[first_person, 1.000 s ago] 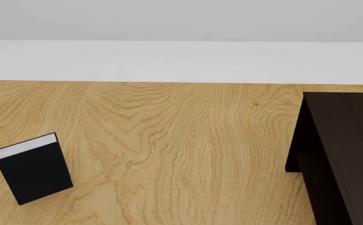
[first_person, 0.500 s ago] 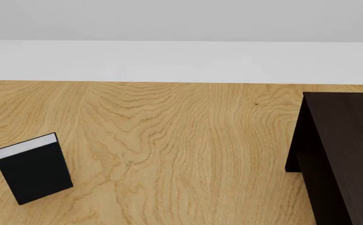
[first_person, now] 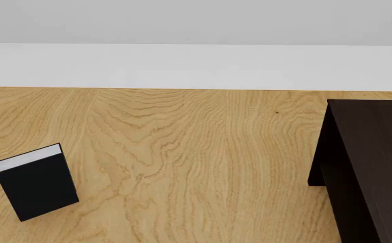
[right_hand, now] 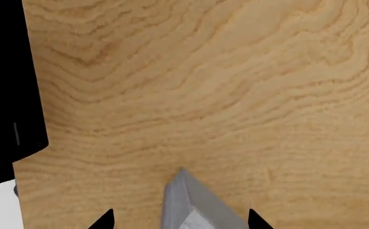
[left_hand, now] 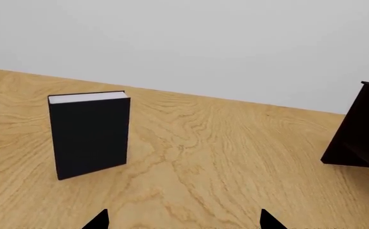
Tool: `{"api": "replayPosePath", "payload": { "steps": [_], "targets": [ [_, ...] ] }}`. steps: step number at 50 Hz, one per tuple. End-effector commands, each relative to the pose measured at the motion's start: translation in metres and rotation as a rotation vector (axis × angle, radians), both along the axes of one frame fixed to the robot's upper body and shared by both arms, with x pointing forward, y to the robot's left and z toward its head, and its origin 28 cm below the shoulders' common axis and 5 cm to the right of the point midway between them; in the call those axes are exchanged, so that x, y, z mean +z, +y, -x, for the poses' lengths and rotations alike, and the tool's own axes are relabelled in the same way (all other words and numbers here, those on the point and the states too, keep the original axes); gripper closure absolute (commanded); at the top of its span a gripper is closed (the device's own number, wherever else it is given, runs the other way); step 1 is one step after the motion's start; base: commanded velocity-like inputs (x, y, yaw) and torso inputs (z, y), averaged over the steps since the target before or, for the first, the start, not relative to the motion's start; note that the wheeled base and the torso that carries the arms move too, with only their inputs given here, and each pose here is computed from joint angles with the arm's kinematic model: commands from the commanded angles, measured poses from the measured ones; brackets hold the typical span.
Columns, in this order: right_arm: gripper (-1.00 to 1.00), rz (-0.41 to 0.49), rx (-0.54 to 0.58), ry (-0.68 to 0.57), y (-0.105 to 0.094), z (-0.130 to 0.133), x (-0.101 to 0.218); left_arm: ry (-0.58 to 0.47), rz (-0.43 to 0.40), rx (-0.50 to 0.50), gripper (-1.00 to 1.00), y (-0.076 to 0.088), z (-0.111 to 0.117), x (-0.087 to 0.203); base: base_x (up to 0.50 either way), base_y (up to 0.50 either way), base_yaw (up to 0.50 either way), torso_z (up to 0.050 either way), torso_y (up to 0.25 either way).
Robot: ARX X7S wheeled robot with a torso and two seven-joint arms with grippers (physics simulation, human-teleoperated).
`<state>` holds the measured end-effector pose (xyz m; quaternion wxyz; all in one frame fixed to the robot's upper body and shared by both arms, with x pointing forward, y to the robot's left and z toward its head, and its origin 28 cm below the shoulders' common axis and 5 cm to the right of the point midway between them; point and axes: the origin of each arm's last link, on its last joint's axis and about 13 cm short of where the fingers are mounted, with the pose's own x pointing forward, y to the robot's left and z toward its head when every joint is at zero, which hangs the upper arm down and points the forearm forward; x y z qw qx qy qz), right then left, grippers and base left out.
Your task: Pick up the book on the right and place it on the cabinet shelf.
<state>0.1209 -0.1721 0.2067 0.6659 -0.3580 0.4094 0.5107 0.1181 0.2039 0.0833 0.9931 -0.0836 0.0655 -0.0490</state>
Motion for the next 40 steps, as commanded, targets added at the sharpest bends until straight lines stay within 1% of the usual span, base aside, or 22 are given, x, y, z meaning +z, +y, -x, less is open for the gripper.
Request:
{"api": "replayPosePath", "payload": {
  "steps": [1, 19, 31, 38, 39, 40],
  "targets": [
    [-1.00, 0.040, -0.015, -0.004, -0.004, 0.000, 0.000, 0.002, 0.008, 0.009, -1.00, 0.000, 0.000, -0.001, 0.00, 0.00, 0.00, 0.000, 0.000],
    [-1.00, 0.078, -0.041, 0.005, -0.009, 0.004, 0.000, 0.004, 0.011, 0.005, -1.00, -0.001, 0.000, -0.001, 0.00, 0.00, 0.00, 0.000, 0.000],
    [-1.00, 0.101, -0.079, 0.007, -0.015, 0.006, 0.000, 0.003, 0.009, 0.004, -1.00, -0.001, -0.001, -0.001, 0.00, 0.00, 0.00, 0.000, 0.000],
    [-1.00, 0.134, -0.090, -0.004, -0.018, 0.004, 0.000, -0.001, 0.011, 0.005, -1.00, -0.001, 0.000, 0.001, 0.00, 0.00, 0.00, 0.000, 0.000],
    [-1.00, 0.152, -0.090, -0.021, -0.019, 0.002, 0.000, -0.001, 0.012, 0.006, -1.00, -0.001, 0.000, 0.001, 0.00, 0.00, 0.00, 0.000, 0.000],
    [-1.00, 0.153, -0.125, -0.001, -0.023, 0.002, -0.001, -0.001, 0.011, 0.009, -1.00, 0.000, 0.001, 0.001, 0.00, 0.00, 0.00, 0.000, 0.000]
  ]
}}
